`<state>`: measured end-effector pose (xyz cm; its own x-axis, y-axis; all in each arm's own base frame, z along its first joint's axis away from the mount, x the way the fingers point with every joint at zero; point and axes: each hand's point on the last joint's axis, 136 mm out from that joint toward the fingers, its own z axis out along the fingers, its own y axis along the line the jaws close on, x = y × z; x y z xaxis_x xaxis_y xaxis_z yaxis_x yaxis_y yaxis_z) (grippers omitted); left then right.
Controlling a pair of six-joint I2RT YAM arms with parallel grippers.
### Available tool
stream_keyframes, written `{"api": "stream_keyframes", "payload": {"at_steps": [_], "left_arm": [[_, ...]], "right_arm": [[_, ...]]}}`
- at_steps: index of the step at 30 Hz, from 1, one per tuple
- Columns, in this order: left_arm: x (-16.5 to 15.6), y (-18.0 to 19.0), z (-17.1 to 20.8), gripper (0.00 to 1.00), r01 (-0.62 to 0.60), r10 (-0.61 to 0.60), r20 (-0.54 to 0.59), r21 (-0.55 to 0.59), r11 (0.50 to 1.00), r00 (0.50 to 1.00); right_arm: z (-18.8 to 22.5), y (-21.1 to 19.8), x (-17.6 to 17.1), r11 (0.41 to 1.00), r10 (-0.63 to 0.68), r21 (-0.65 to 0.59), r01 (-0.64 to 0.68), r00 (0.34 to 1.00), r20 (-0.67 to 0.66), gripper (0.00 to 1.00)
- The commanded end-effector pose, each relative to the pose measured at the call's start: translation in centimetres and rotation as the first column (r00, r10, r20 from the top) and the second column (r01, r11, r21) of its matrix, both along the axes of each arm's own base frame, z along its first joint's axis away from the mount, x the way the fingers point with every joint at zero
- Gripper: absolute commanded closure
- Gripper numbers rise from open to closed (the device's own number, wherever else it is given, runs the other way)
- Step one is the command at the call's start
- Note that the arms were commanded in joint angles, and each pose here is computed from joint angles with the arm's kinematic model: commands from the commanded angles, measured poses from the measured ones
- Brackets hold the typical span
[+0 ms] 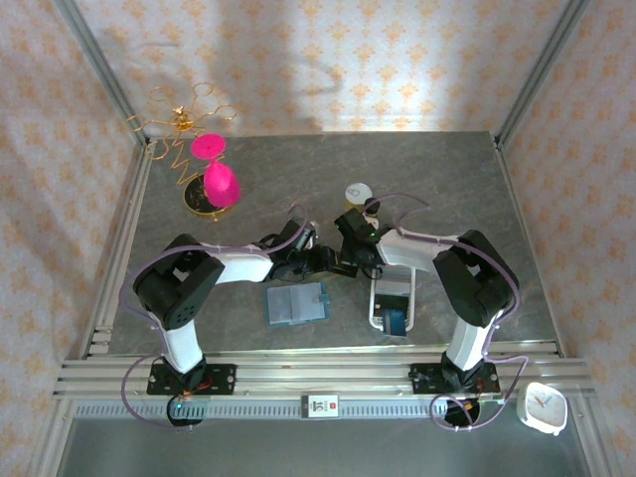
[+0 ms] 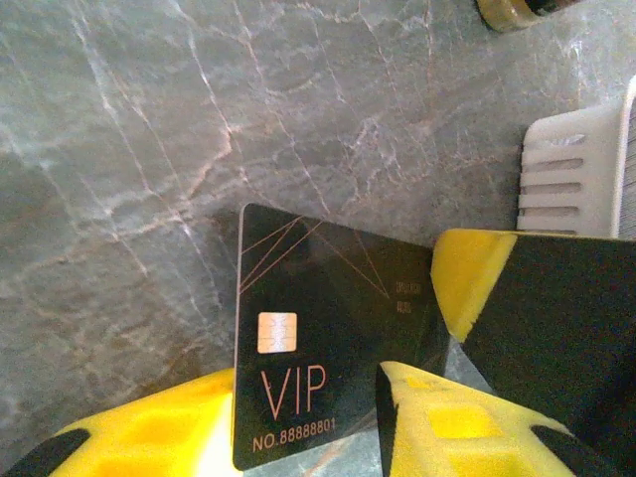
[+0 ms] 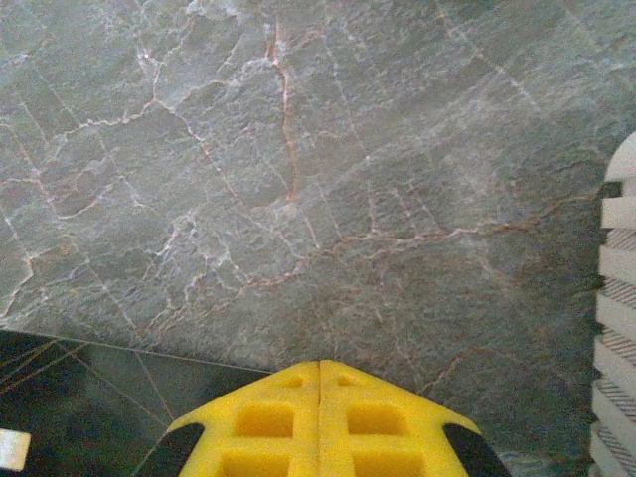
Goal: Put the credit cards into the card holder
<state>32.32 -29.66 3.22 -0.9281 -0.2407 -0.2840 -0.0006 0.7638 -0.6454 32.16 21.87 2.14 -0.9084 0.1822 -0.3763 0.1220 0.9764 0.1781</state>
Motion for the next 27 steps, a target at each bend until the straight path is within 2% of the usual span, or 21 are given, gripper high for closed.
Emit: {"api": "stream_keyframes", "payload": {"at_steps": [1, 5, 12, 15, 19, 22, 25, 27], "left_arm": [[-0.2, -1.1, 0.2, 0.66, 0.012, -0.012, -0.008, -0.052, 0.999, 1.000], [-0.1, -0.9, 0.4, 0.70, -0.001, 0.001, 0.001, -0.046, 0.999, 1.000], [0.1, -0.9, 1.0, 0.90, -0.014, 0.014, 0.011, -0.064, 0.998, 1.000], [0.0, -0.5, 1.7, 0.98, -0.012, 0.014, 0.026, -0.055, 0.998, 1.000], [0.1, 0.9, 3.3, 1.00, -0.005, 0.006, 0.072, -0.024, 1.000, 0.997], [0.1, 2.5, 5.2, 1.00, 0.016, -0.020, 0.133, 0.028, 0.999, 0.991], [-0.5, 3.4, 8.1, 1.00, 0.076, -0.087, 0.232, 0.057, 0.995, 0.969], [-1.2, 3.6, 10.4, 1.00, 0.139, -0.161, 0.316, 0.090, 0.986, 0.935]], "right_arm": [[-1.3, -0.6, -0.7, 1.000, -0.004, -0.030, 0.003, 0.999, -0.040, 1.00], [-1.3, -0.6, -0.8, 1.000, -0.005, -0.029, 0.004, 0.999, -0.039, 1.00], [-0.7, -0.4, -0.5, 1.000, -0.008, -0.015, 0.008, 1.000, -0.024, 1.00], [0.9, -0.1, 0.2, 1.000, -0.017, 0.018, 0.016, 0.999, 0.027, 1.00], [5.8, 1.0, 1.5, 0.993, -0.012, 0.115, -0.007, 0.987, 0.161, 1.00], [11.1, 1.0, 1.9, 0.983, 0.000, 0.176, -0.057, 0.952, 0.306, 0.87], [17.4, 0.7, 1.3, 0.963, 0.037, 0.217, -0.160, 0.875, 0.483, 0.76], [21.0, 0.2, 0.4, 0.949, 0.087, 0.195, -0.246, 0.803, 0.589, 0.68]]}}
